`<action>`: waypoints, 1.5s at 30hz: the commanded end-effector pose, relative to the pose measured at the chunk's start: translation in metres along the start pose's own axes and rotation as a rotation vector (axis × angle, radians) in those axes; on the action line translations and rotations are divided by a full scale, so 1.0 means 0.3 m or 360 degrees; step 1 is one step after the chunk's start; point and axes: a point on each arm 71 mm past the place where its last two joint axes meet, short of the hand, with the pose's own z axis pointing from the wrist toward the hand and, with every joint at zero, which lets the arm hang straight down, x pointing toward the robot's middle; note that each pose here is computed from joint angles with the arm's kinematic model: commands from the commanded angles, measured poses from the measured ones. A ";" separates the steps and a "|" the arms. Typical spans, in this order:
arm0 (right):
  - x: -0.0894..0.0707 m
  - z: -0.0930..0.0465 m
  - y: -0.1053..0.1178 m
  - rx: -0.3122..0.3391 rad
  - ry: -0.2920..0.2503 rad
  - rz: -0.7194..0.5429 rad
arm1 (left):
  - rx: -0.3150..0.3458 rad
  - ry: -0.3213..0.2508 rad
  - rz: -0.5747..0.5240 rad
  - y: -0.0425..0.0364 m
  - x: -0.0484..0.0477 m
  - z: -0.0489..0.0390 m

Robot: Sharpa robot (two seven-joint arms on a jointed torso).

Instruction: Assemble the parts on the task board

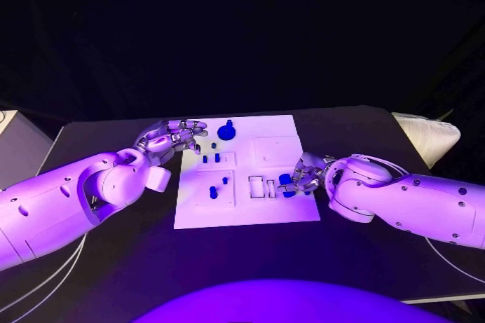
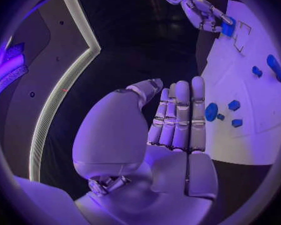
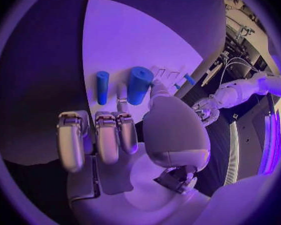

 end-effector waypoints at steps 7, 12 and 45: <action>0.024 0.003 0.007 -0.0001 -0.0005 0.0006 | 0.0000 0.0028 -0.0014 -0.002 0.004 -0.001; 0.028 -0.008 0.009 0.0007 0.0000 0.0119 | -0.0003 0.0027 -0.0013 -0.001 0.002 -0.002; 0.018 -0.024 0.146 -0.0081 0.0078 0.0360 | -0.0011 0.0036 -0.0016 0.000 0.006 0.000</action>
